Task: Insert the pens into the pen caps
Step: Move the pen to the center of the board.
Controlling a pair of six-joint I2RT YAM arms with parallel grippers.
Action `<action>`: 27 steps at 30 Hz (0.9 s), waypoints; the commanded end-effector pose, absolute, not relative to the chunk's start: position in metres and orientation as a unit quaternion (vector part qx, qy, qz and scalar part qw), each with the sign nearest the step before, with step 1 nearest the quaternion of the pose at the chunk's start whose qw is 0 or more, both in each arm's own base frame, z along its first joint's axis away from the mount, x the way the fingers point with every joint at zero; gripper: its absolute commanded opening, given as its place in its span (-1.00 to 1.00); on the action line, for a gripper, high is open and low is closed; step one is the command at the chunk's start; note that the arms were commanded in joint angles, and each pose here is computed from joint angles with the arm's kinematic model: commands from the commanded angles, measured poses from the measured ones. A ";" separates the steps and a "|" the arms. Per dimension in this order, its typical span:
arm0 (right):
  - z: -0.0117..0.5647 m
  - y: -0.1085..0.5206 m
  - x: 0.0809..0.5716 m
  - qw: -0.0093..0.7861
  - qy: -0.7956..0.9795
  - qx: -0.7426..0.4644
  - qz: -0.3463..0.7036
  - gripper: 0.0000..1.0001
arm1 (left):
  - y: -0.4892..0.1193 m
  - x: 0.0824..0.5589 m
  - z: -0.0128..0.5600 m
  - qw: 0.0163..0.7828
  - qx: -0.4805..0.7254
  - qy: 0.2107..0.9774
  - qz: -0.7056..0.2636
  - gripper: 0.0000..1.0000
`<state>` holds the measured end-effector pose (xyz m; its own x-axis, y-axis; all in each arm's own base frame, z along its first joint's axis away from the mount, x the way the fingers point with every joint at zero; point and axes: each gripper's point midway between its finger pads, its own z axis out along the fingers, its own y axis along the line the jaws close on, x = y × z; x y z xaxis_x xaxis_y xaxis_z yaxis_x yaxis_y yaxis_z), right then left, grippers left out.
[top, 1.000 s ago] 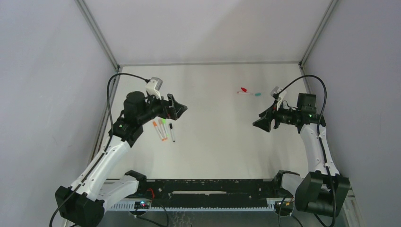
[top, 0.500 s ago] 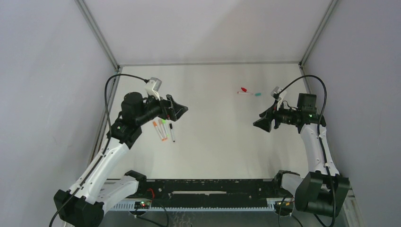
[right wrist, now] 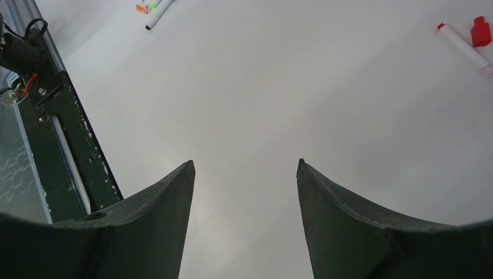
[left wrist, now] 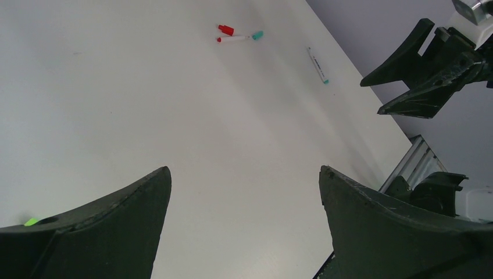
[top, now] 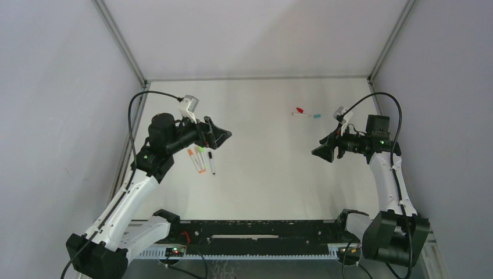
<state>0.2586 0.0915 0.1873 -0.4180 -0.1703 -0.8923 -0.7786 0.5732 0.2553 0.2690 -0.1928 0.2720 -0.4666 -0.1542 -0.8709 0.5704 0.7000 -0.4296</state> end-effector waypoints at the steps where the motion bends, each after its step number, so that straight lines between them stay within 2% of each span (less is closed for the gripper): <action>1: 0.203 0.089 0.265 0.465 0.755 -0.328 0.325 0.44 | -0.194 0.268 0.292 0.514 0.135 0.755 -0.383 1.00; 27: 0.198 0.082 0.278 0.466 0.777 -0.293 0.306 0.43 | -0.186 0.275 0.292 0.510 0.114 0.756 -0.395 1.00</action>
